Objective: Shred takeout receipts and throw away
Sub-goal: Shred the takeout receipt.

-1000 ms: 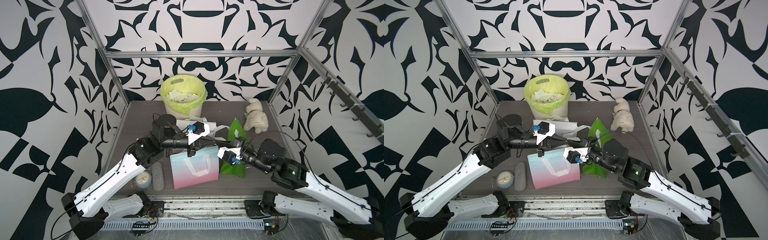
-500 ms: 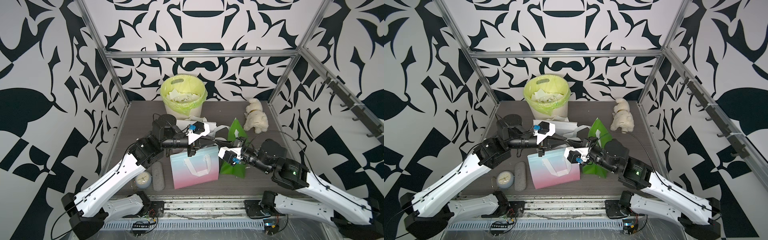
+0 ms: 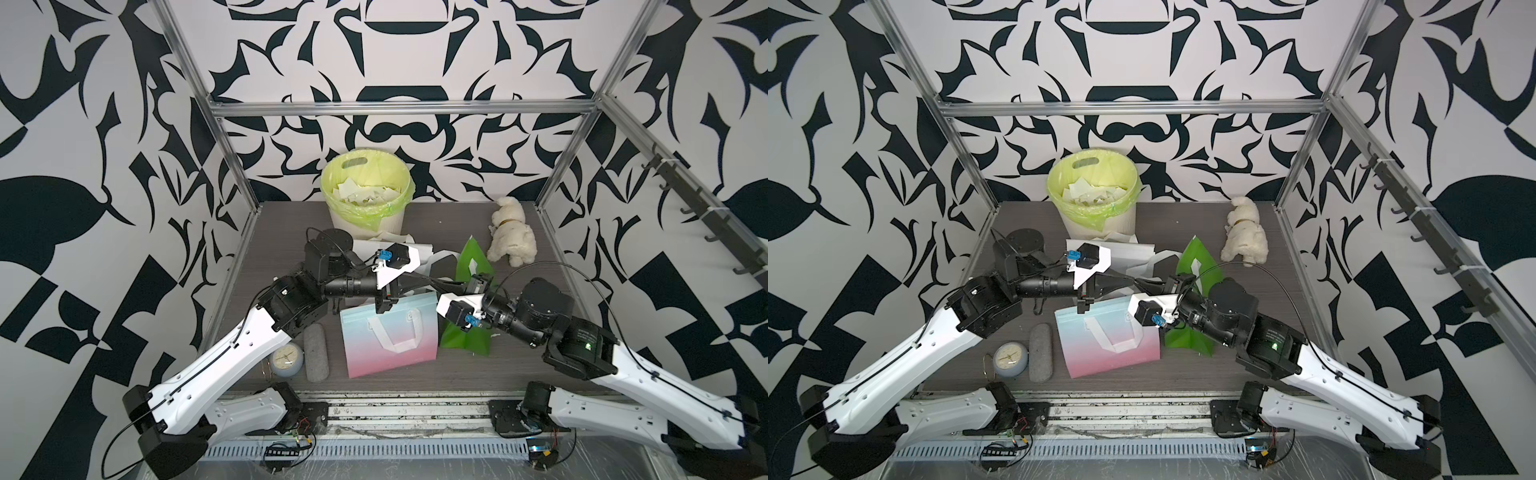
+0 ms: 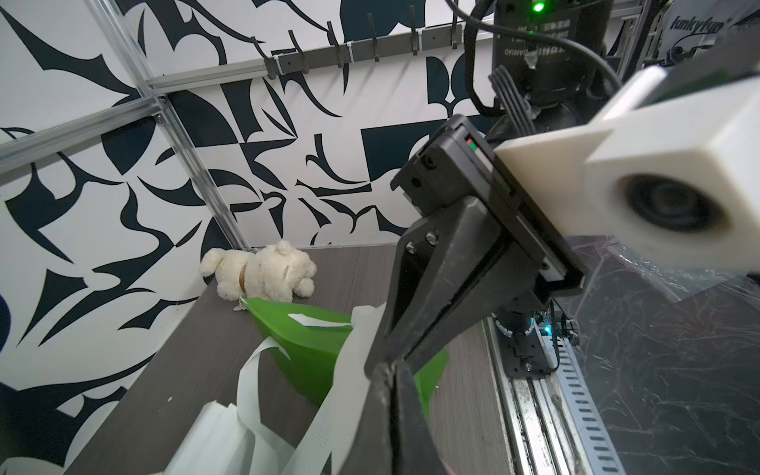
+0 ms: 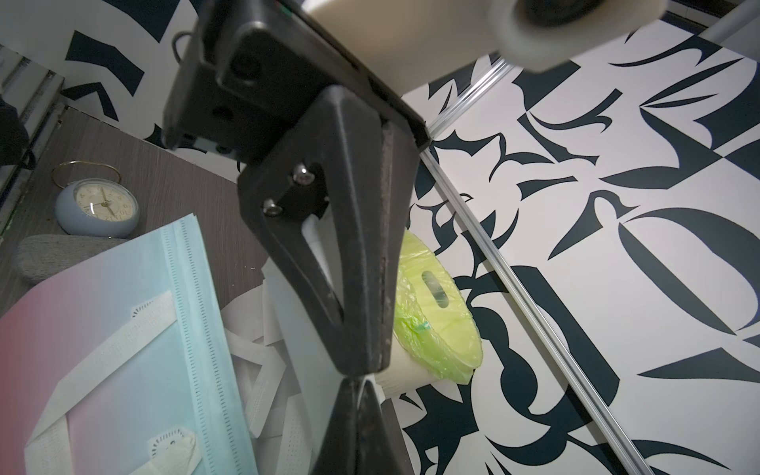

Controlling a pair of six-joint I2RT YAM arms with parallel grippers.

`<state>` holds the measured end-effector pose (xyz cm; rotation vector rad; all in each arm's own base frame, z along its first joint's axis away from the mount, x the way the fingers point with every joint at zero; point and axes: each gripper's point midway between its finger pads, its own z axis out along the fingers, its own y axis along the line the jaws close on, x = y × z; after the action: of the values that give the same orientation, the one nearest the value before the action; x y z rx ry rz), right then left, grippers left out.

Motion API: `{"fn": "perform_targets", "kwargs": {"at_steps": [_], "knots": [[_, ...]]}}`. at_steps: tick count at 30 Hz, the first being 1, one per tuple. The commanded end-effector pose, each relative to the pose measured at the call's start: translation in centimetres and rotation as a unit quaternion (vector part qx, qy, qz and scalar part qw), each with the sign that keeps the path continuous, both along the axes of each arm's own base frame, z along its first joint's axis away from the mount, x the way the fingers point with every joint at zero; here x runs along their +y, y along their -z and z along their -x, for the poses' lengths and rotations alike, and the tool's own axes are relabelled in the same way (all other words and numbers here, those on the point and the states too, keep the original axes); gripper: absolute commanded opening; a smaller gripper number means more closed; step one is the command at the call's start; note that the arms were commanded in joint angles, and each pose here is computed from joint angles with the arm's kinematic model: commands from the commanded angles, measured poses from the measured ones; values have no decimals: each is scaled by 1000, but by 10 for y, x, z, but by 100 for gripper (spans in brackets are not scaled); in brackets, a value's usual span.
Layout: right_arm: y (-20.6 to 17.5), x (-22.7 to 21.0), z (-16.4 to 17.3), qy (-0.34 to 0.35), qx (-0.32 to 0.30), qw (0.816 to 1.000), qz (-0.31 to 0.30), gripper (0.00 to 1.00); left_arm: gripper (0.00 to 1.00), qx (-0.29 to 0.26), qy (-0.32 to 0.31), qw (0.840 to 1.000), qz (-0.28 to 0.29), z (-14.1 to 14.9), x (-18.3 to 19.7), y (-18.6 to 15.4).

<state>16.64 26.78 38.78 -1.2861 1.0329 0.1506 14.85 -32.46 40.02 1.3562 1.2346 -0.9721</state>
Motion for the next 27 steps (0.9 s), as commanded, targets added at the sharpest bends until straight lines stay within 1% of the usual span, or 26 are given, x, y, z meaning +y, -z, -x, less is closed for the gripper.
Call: {"fn": "perform_targets", "kwargs": {"at_steps": [1,3,6,9,13,15,17,18,20,21,23,25,27], "knots": [[-21,-6,0,9,-25,999,-32,0,0,15,-5,1000,9,0,-1,-2],[-18,-6,-5,20,-40,999,-14,0,0,32,-12,999,24,-2,-1,-13],[-15,-8,-10,36,-72,997,-4,0,0,77,-43,995,42,-12,-2,-25],[-12,-8,-12,39,-93,995,11,0,0,126,-82,988,37,-27,-5,-24],[-9,-7,-9,33,-114,993,18,0,0,156,-136,978,39,-50,0,-22],[-6,-6,-8,29,-122,992,25,0,0,183,-151,970,44,-64,5,-21],[-3,-5,-5,23,-124,992,30,0,0,209,-152,965,47,-71,6,-20],[-3,-4,-4,20,-124,992,30,0,0,216,-155,963,46,-75,5,-19],[-1,-3,0,10,-121,992,31,0,0,207,-183,960,47,-86,11,-18],[-1,-3,3,2,-118,993,28,0,0,204,-202,956,53,-97,17,-18],[-3,-2,9,-12,-112,993,19,0,0,216,-236,944,78,-125,35,-20],[-4,-1,14,-25,-95,995,15,0,0,219,-285,927,107,-159,61,-24],[-5,-1,19,-37,-83,996,10,0,0,204,-339,909,131,-187,90,-31]]}}
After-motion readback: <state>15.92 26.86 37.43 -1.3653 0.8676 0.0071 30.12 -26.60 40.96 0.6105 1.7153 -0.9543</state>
